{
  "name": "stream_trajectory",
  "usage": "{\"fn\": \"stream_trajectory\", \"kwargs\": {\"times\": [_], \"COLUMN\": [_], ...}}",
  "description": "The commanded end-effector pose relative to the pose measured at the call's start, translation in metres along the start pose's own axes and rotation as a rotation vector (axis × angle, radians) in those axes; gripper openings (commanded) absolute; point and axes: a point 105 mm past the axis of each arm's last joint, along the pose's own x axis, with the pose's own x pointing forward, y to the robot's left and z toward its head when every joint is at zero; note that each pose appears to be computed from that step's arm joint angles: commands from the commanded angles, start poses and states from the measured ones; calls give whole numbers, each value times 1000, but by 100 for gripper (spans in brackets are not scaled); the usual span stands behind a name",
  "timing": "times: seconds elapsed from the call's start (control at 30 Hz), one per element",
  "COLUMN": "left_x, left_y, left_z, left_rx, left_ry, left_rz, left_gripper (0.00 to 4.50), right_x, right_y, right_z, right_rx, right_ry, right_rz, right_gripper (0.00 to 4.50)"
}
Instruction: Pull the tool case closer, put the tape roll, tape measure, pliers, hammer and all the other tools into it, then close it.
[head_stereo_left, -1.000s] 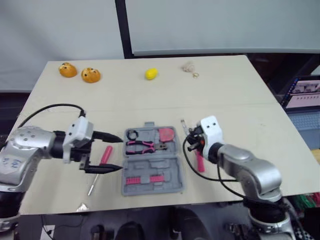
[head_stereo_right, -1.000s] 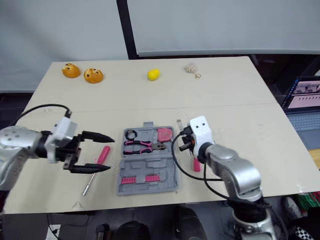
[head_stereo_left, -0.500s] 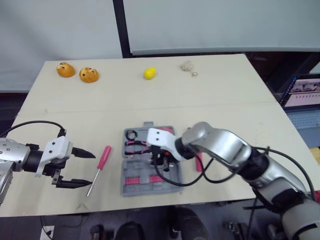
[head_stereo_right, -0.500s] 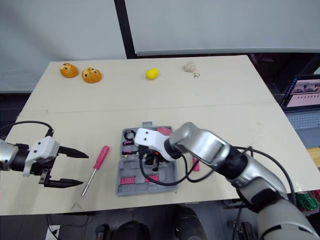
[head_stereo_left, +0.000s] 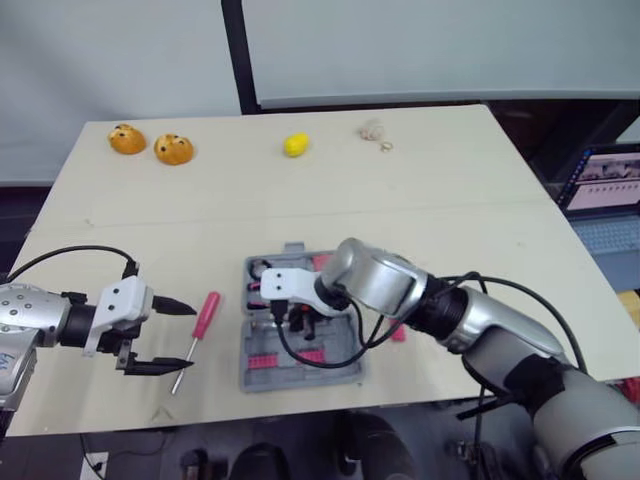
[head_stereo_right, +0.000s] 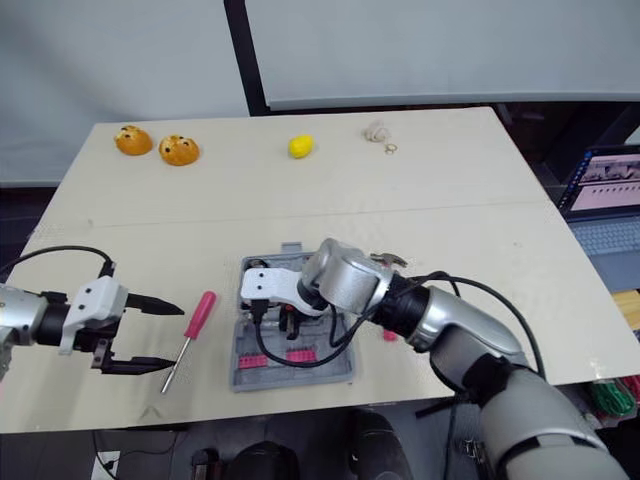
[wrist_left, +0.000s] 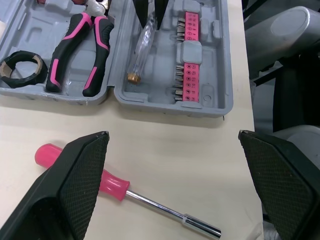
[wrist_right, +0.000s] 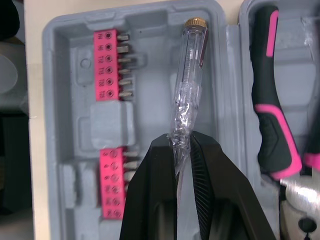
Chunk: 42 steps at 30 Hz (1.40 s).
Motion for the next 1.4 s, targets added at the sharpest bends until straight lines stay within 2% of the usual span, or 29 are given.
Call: {"fn": "stream_trajectory", "kwargs": {"times": [0.03,0.7,0.73,0.83,0.97,1.03,1.17,1.23,1.33,1.4], "left_x": [2,6,6,7,8,8,9,8,6,5], "left_y": [1,2,2,2,2,2,4,6,9,12], "left_z": [8,14,14,14,16,18,23,25,26,27], "left_rx": [44,58,58,57,55,54,53,59,63,64], "left_ry": [-6,-29,-30,-33,-40,-46,-65,-68,-68,-68], "left_rz": [5,32,32,34,34,32,37,38,41,44], "left_gripper": [450,450,450,450,450,450,450,450,450,450], "right_x": [-1,4,2,-8,-31,-40,-40,-34,-31,-26], "right_y": [-1,-13,-14,-20,-22,-17,-12,-11,-6,-8], "right_z": [9,16,19,32,46,51,39,30,22,16], "right_rx": [-71,-180,-190,-224,-264,-266,-203,-135,-66,-5], "right_ry": [6,36,27,-9,-71,-152,-277,-427,-606,-676], "right_rz": [5,-24,-35,-75,-118,-121,-140,-166,-184,-213], "right_gripper": [2,2,100,234,440,440,440,440,351,252]}}
